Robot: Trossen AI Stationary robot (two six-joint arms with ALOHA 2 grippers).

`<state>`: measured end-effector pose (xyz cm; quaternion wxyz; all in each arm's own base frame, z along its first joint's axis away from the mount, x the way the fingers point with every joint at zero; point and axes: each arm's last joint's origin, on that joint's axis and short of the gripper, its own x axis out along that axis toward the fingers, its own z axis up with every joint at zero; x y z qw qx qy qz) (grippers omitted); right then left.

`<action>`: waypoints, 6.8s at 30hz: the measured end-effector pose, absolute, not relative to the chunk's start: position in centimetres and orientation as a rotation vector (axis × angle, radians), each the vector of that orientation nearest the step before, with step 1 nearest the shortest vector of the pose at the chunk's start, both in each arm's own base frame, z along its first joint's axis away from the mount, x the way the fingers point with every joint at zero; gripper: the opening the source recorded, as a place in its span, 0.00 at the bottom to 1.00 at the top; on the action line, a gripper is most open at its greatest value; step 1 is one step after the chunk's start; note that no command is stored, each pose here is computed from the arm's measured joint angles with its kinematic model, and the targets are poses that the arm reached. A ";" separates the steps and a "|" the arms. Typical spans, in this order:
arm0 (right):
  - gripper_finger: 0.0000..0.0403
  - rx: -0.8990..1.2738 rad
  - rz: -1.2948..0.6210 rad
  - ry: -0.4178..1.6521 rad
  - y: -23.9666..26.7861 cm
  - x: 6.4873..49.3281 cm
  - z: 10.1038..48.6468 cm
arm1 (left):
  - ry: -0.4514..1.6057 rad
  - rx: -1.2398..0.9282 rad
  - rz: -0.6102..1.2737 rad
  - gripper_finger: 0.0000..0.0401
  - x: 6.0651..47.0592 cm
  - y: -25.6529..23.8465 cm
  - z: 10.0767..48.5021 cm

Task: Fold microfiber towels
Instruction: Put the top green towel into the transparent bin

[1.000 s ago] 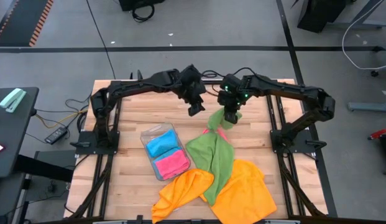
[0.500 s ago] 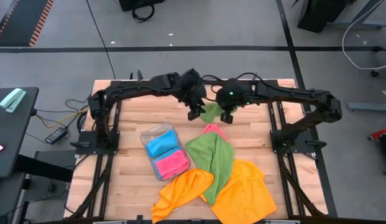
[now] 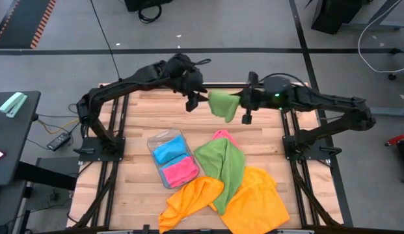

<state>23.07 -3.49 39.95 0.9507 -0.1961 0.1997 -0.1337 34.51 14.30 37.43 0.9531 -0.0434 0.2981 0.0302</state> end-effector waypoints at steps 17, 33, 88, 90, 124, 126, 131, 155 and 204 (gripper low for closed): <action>0.02 -0.341 -0.292 0.239 -3.5 22.2 41.9 | 0.384 -0.130 0.060 0.51 31.9 13.9 42.0; 0.02 -0.106 -0.217 0.336 -4.8 25.3 39.2 | 0.385 -0.114 -0.016 0.76 33.4 11.8 41.6; 0.23 -0.060 -0.124 0.457 -4.7 26.1 37.4 | 0.582 -0.199 -0.251 0.05 38.3 9.8 35.4; 0.30 -0.033 -0.119 0.481 -4.6 25.8 37.3 | 0.612 -0.237 -0.254 0.06 38.2 9.7 35.2; 0.44 0.291 -0.138 0.584 -0.7 19.9 38.6 | 1.022 -0.662 -0.284 0.08 33.5 2.3 29.1; 0.43 0.277 -0.121 0.587 -0.3 19.7 38.6 | 1.008 -0.698 -0.276 0.10 32.1 1.8 28.9; 0.41 0.263 -0.107 0.577 0.1 19.8 38.7 | 1.032 -0.776 -0.248 0.09 29.5 0.3 26.8; 0.40 0.326 -0.118 0.522 0.1 20.6 38.9 | 0.779 -1.003 -0.254 0.10 24.3 -3.8 19.8; 0.40 0.315 -0.104 0.513 0.3 21.6 38.7 | 1.045 -0.811 -0.116 0.69 28.0 -5.6 19.9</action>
